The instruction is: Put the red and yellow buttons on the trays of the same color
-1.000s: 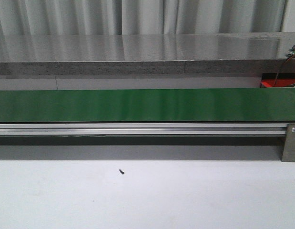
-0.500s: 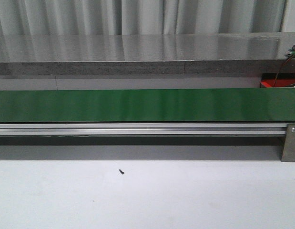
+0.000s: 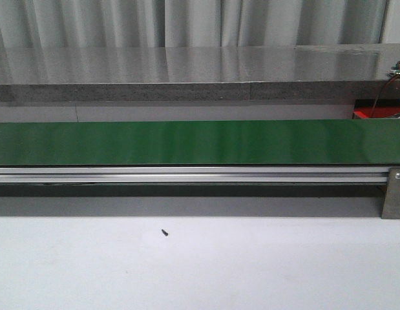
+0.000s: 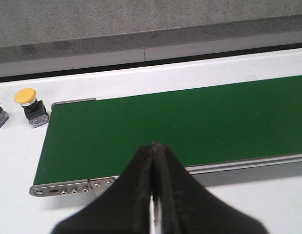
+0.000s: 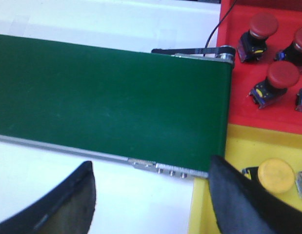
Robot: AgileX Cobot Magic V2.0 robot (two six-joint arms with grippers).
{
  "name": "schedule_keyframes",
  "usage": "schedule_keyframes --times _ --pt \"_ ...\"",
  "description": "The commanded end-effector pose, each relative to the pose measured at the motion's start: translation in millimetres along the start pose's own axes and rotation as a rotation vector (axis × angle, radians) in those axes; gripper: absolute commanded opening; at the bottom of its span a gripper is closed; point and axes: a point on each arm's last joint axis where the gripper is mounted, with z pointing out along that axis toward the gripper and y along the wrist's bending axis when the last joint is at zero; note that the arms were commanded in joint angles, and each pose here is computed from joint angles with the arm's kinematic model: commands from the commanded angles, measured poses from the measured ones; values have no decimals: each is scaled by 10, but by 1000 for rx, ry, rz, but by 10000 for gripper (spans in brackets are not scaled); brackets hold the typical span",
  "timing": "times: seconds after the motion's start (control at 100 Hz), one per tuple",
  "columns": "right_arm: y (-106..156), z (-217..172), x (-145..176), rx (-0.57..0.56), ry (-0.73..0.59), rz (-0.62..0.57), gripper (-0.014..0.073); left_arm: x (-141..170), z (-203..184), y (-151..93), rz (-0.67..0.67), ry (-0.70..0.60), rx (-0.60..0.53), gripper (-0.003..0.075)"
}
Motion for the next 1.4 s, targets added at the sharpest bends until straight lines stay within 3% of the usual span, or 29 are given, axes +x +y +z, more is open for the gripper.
schedule_keyframes --times 0.0,0.13,0.44,0.84,0.91,0.98,1.09,1.17,1.24,1.39 --pt "56 -221 61 15 -108 -15 478 -140 -39 10 -14 -88 -14 -19" --pt "111 -339 295 10 -109 -20 365 -140 -39 10 -14 -88 -14 -20" --pt "149 -470 382 14 -149 -30 -76 -140 -39 12 -15 -88 -16 -19" --pt "149 -470 382 14 -149 -30 -68 -141 -40 14 -15 -89 -18 -9" --pt "149 -470 382 14 -149 -30 -68 -141 -40 14 -15 -89 -18 46" --pt "149 -470 382 14 -149 -30 -68 -158 -49 14 -19 -95 -18 157" --pt "149 -470 382 14 -149 -30 -68 -187 -64 13 -31 -103 -17 428" --pt "149 -470 382 14 -149 -30 -68 -225 -84 16 -27 -119 -21 582" --pt "149 -470 382 14 -149 -30 -68 -272 -104 30 -29 -137 -33 642" --pt "149 -470 382 14 -149 -30 -68 -466 -113 143 -51 -187 -100 640"
